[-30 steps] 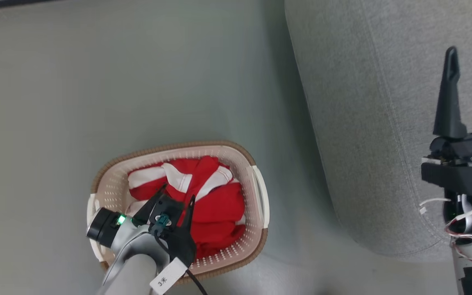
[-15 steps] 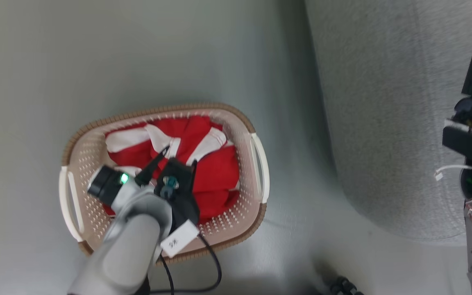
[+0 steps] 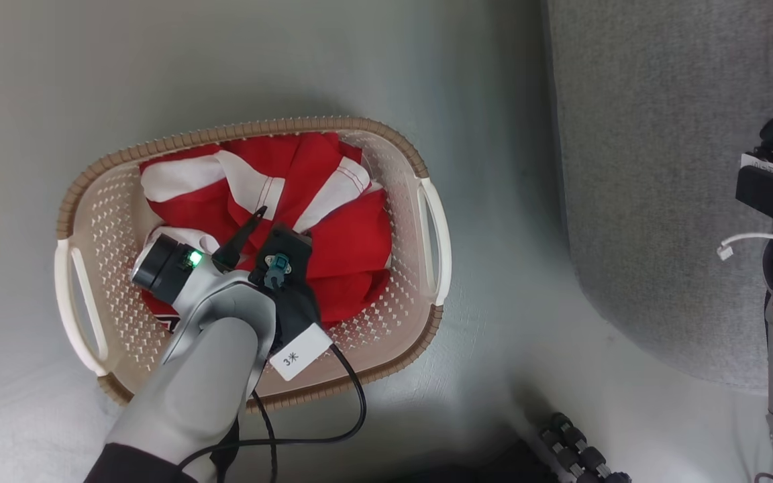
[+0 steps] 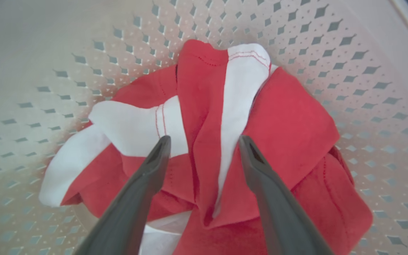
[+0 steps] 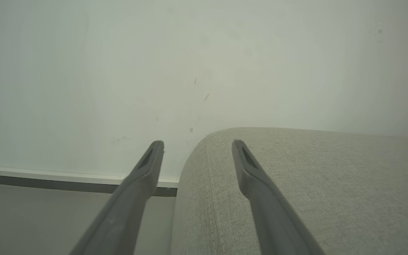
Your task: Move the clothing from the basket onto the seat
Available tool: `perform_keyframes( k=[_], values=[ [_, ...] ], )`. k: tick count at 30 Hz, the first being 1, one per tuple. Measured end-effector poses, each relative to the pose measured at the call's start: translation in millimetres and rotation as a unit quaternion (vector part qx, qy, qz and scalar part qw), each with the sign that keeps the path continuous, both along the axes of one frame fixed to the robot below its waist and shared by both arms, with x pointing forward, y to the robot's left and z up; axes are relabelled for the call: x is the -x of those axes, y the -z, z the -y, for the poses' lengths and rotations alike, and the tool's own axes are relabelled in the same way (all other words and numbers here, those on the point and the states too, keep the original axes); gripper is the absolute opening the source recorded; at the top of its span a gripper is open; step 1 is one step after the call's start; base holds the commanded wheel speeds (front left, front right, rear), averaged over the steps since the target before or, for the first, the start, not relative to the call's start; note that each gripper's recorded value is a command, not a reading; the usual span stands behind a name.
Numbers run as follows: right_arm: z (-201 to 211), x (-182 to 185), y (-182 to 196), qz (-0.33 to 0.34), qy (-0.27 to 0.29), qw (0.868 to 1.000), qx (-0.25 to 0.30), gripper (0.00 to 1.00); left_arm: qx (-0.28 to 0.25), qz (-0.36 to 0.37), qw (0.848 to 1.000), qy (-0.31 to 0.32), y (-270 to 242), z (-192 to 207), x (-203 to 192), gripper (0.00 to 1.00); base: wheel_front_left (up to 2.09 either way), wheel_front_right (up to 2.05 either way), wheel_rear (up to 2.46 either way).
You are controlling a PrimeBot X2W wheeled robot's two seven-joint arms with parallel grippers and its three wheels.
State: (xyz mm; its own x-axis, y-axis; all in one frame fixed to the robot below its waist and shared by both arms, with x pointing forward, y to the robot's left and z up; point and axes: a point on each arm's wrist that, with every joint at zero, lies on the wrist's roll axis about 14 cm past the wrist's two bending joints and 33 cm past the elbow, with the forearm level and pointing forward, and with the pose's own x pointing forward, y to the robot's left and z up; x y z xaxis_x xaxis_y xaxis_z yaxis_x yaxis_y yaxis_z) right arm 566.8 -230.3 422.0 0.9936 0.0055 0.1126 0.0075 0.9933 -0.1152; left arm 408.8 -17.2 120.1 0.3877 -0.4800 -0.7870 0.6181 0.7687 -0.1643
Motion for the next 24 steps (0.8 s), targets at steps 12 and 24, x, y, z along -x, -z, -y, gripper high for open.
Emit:
perform_keyframes(
  k=[12, 24],
  values=[
    [-2.8, -1.1, 10.6, -0.011, -0.004, 1.0, -0.002, 1.0, -0.033, -0.031, 0.999, 0.025, 20.1, -4.8, 15.8, 0.96, 0.0, 0.0, 0.0],
    [0.9, -0.9, 10.8, -0.018, -0.001, 1.0, 0.0, 1.0, -0.024, -0.032, 0.999, 0.03, 17.2, 2.1, 16.6, 0.0, 0.0, 0.0, 0.0]
  ],
)
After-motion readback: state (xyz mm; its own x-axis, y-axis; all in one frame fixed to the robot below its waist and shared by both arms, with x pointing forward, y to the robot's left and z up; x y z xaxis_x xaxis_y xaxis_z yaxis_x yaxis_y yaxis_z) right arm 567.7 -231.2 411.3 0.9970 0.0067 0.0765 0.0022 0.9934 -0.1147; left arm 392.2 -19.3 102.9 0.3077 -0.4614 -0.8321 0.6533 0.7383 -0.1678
